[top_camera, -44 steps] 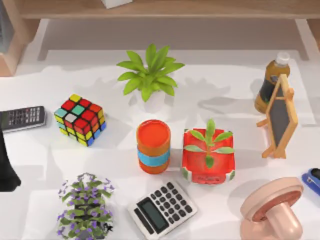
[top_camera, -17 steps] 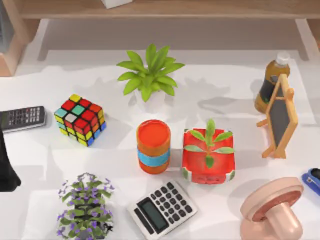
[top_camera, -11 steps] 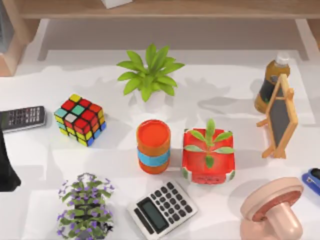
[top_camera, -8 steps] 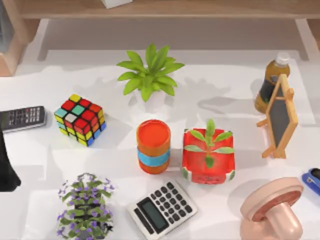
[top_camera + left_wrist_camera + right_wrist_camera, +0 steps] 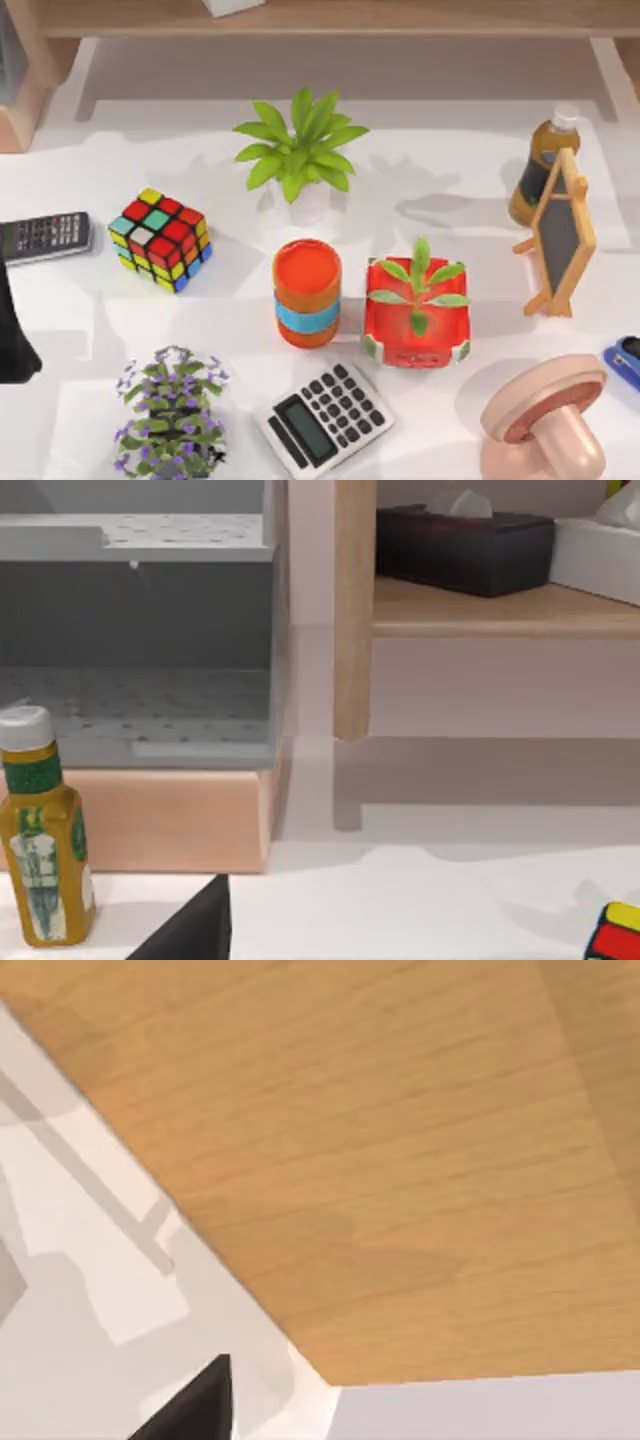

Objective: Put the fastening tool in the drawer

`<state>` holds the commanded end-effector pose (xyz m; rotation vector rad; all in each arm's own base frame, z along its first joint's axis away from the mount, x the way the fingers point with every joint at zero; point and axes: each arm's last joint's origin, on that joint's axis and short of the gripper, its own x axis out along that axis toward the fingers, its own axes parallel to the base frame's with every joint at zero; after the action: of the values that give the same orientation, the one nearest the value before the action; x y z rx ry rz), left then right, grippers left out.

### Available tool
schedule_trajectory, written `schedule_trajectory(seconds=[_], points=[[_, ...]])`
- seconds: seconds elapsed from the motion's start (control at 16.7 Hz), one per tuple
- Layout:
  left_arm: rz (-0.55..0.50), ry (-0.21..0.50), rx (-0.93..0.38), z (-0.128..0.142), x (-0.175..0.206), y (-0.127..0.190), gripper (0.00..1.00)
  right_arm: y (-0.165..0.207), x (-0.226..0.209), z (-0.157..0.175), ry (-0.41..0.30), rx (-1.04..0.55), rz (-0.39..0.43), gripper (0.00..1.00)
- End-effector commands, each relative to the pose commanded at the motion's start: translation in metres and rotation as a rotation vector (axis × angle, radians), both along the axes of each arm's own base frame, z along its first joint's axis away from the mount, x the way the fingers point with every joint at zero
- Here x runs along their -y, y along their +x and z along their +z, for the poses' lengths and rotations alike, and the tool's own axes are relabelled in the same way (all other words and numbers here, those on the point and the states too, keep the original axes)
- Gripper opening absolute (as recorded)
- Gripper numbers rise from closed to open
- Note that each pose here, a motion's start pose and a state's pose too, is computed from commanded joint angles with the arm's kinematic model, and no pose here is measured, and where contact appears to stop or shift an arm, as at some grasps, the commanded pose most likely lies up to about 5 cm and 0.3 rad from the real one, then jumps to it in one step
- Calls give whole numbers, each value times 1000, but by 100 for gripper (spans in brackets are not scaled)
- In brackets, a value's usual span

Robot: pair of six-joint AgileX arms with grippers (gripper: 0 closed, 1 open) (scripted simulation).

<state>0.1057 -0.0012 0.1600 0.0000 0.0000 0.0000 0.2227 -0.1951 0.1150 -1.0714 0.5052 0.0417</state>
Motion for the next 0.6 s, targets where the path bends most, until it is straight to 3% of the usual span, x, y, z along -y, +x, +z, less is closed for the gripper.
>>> schedule_trajectory(seconds=[0.18, 0.36, 0.48, 0.6], points=[[0, 0, 0, 0, 0, 0, 100, 12, -25, 7, 232, -206, -42, 100], [0, 0, 0, 0, 0, 0, 100, 28, -67, 19, 412, -449, -61, 100], [0, 0, 0, 0, 0, 0, 100, 35, -100, 29, 483, -619, -78, 100], [0, 0, 0, 0, 0, 0, 100, 38, -135, 39, 510, -777, -102, 100]])
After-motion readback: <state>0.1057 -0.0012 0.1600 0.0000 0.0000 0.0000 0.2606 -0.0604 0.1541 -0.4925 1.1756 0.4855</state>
